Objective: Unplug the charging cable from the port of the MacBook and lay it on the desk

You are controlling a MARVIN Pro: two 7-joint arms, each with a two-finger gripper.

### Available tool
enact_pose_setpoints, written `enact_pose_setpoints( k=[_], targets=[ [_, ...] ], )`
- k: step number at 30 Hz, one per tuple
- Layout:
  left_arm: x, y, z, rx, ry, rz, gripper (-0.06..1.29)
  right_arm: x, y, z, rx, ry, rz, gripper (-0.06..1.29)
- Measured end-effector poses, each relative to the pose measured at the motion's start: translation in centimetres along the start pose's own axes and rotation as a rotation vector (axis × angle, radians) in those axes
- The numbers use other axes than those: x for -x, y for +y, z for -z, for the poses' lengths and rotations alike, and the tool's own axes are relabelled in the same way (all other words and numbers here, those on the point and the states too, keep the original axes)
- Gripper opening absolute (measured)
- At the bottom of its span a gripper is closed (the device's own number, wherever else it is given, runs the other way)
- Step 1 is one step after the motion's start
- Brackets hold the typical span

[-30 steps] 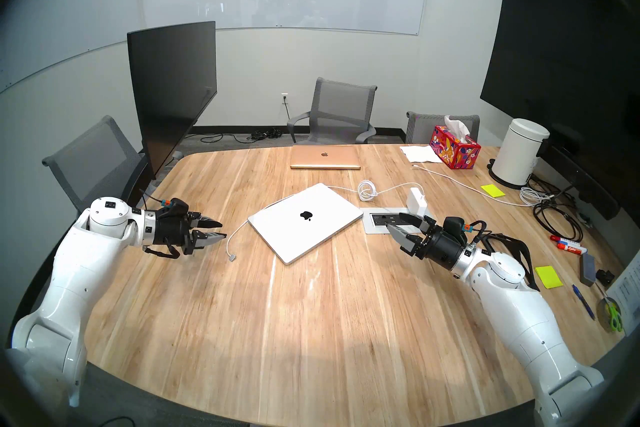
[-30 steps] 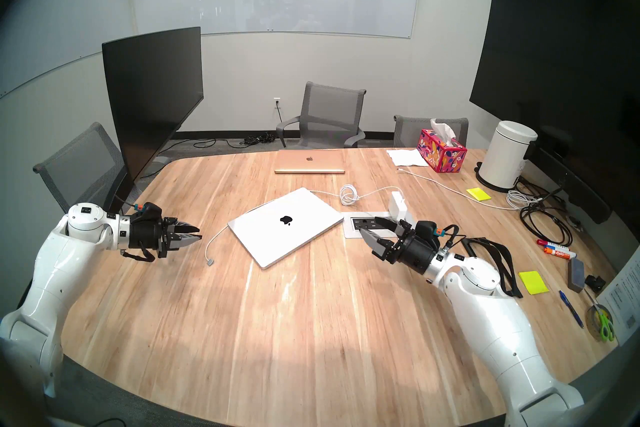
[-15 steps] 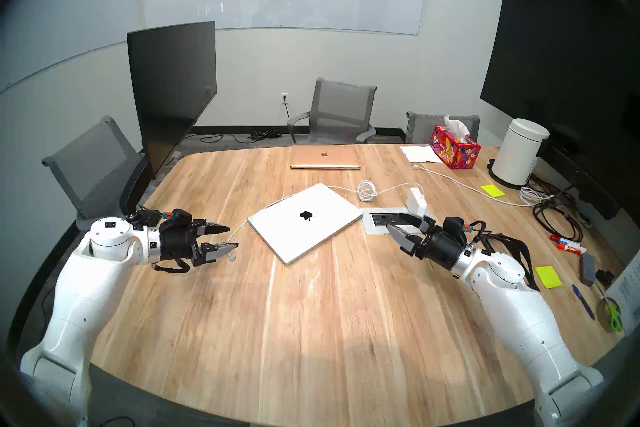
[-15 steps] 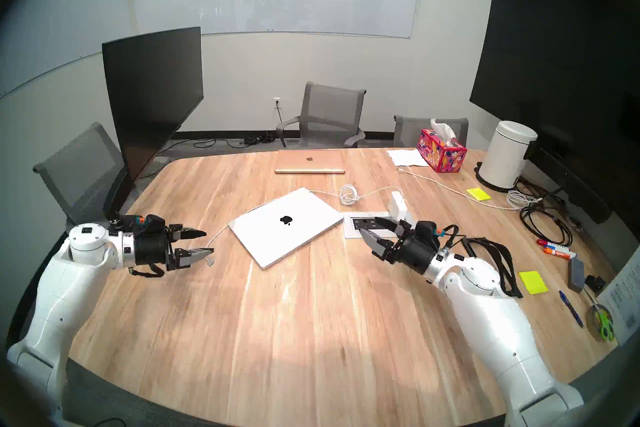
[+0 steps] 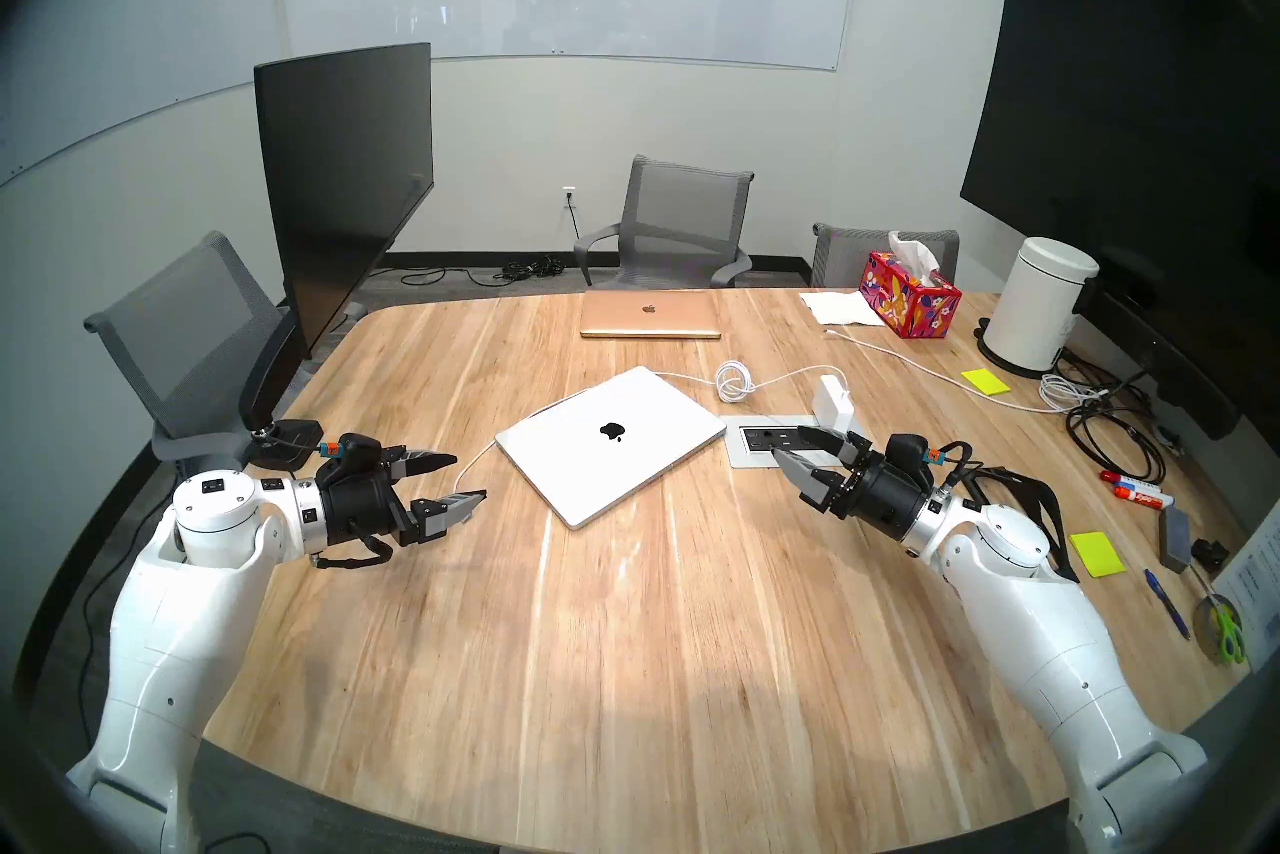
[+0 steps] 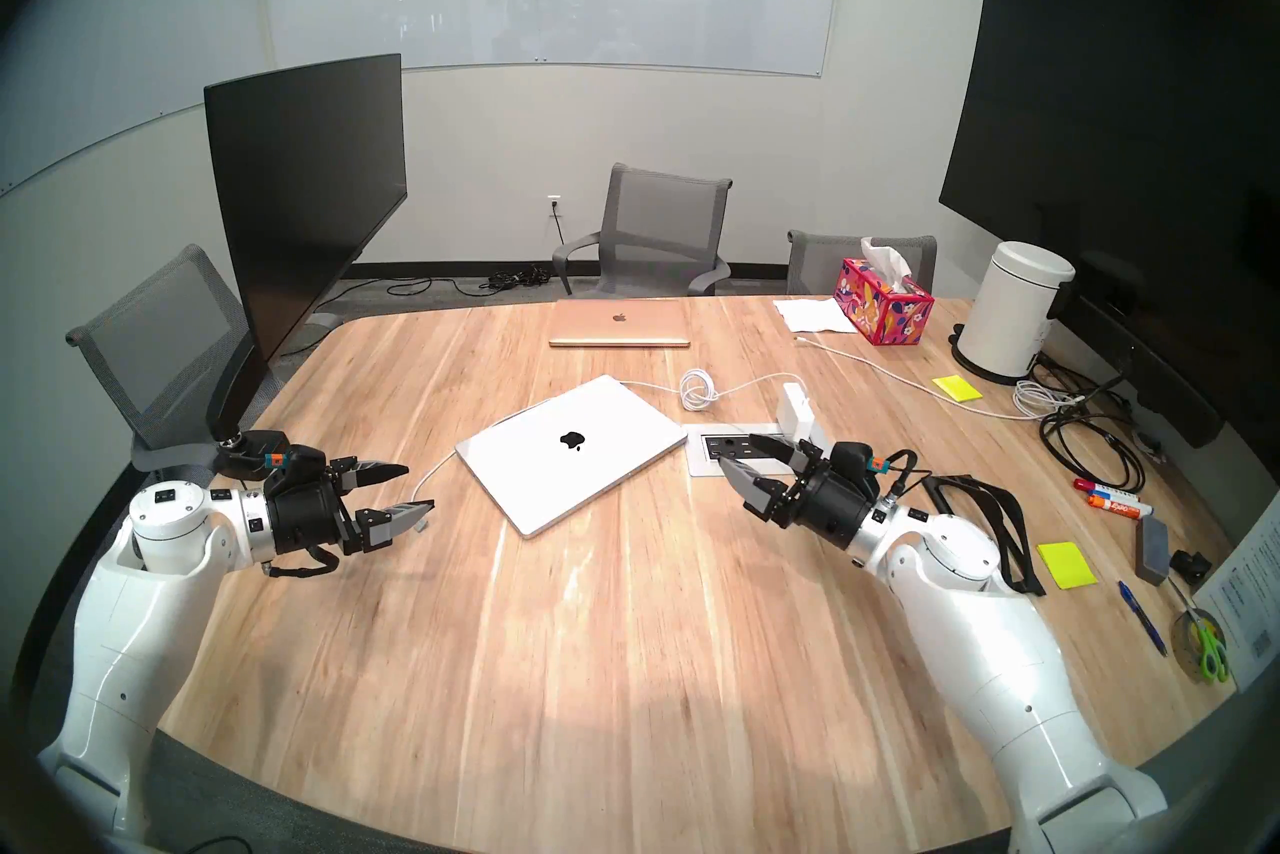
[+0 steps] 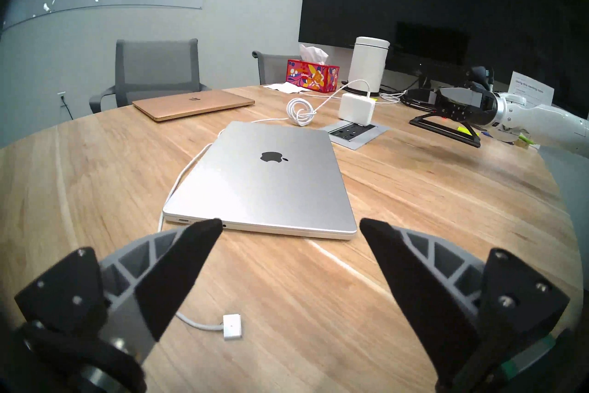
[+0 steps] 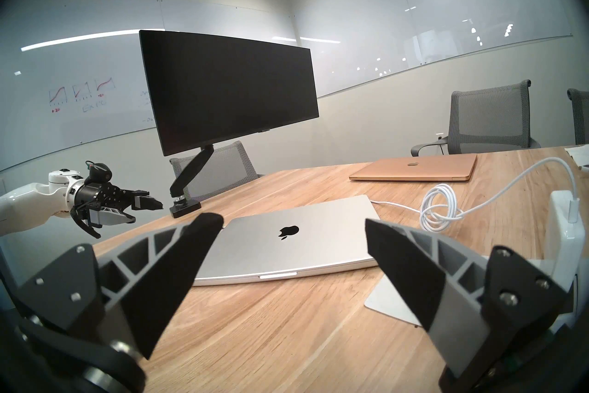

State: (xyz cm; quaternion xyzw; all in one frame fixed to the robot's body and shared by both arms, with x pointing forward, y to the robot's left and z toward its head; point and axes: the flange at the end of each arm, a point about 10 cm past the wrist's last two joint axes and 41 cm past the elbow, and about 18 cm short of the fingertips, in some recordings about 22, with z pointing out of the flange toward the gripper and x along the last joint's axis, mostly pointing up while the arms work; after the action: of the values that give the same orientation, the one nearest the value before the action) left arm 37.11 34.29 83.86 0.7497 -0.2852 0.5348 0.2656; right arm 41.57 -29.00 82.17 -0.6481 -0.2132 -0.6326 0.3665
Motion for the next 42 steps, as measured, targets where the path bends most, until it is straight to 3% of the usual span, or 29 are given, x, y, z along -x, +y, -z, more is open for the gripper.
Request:
enact_pose_setpoints(
  k=[10, 27, 42],
  targets=[
    [0.8, 2.7, 0.7, -0.096, 0.035, 0.031, 1.18, 0.0, 0.0, 0.0, 0.000, 0.000, 0.000, 1.22],
    [2.2, 7.1, 2.8, -0.414, 0.055, 0.037, 1.18, 0.0, 0.0, 0.0, 0.000, 0.001, 0.000, 1.22],
    [3.3, 9.0, 2.6, -0.473, 0.039, 0.059, 1.18, 0.0, 0.0, 0.0, 0.001, 0.000, 0.000, 1.22]
  ],
)
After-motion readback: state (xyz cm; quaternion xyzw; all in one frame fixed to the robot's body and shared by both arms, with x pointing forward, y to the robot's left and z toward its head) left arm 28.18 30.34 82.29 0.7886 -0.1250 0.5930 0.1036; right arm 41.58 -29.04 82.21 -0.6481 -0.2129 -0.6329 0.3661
